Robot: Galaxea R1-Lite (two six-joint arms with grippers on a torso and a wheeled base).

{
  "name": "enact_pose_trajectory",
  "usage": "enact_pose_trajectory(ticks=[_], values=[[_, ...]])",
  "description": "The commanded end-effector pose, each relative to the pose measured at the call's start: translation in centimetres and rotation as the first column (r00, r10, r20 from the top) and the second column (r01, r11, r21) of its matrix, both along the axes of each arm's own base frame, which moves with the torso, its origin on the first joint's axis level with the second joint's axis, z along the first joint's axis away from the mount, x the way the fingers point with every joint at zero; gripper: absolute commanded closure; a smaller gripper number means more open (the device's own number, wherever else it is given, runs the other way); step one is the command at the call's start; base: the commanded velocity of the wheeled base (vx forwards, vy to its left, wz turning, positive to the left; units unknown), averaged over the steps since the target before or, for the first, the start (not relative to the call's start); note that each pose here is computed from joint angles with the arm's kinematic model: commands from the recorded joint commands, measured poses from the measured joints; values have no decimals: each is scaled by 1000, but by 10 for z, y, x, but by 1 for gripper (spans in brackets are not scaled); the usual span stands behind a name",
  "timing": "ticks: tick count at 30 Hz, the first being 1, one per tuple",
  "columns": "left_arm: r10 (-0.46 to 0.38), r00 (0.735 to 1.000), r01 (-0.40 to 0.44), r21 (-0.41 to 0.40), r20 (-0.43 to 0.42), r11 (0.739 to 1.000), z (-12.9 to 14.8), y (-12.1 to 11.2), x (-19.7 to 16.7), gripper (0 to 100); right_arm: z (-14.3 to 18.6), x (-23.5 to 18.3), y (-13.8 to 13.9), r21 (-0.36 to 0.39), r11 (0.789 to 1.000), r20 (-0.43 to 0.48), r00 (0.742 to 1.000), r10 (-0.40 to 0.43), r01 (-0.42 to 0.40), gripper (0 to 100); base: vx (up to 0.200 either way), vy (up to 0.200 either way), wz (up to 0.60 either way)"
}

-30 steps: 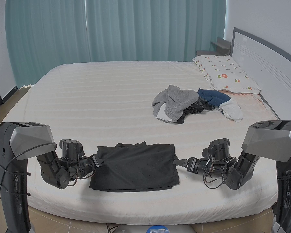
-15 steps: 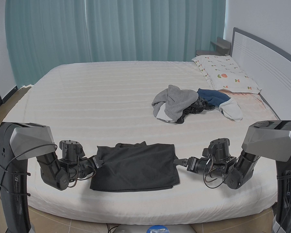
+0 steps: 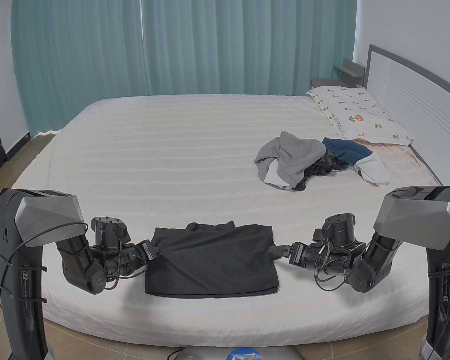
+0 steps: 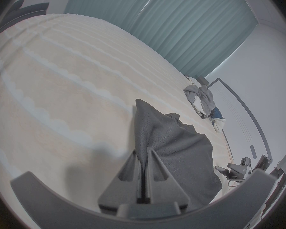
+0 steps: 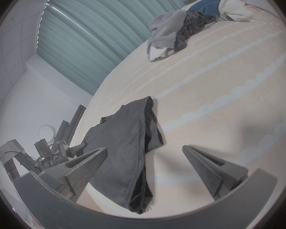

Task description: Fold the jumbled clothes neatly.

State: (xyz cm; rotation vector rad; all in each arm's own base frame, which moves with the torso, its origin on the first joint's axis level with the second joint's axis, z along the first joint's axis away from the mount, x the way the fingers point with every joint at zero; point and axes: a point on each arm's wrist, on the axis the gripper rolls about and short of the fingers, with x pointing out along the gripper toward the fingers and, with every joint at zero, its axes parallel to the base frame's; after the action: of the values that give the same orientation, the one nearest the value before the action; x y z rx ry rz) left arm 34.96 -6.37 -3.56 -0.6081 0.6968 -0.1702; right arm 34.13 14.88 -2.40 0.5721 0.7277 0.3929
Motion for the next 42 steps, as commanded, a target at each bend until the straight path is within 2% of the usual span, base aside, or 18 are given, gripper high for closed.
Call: enact_pose_trajectory(ticks=[1,42], values=[[0,1000,0,0,-2,1000,-1,0,0,100,0,0,0,0,1000,-1,1000,1,-1,0,0,200,0],[-12,999,12,7,-30,1000,0,-3,-10,100,-2,0,0,-2,1000,-3,1000,1,-1,0,0,200,0]])
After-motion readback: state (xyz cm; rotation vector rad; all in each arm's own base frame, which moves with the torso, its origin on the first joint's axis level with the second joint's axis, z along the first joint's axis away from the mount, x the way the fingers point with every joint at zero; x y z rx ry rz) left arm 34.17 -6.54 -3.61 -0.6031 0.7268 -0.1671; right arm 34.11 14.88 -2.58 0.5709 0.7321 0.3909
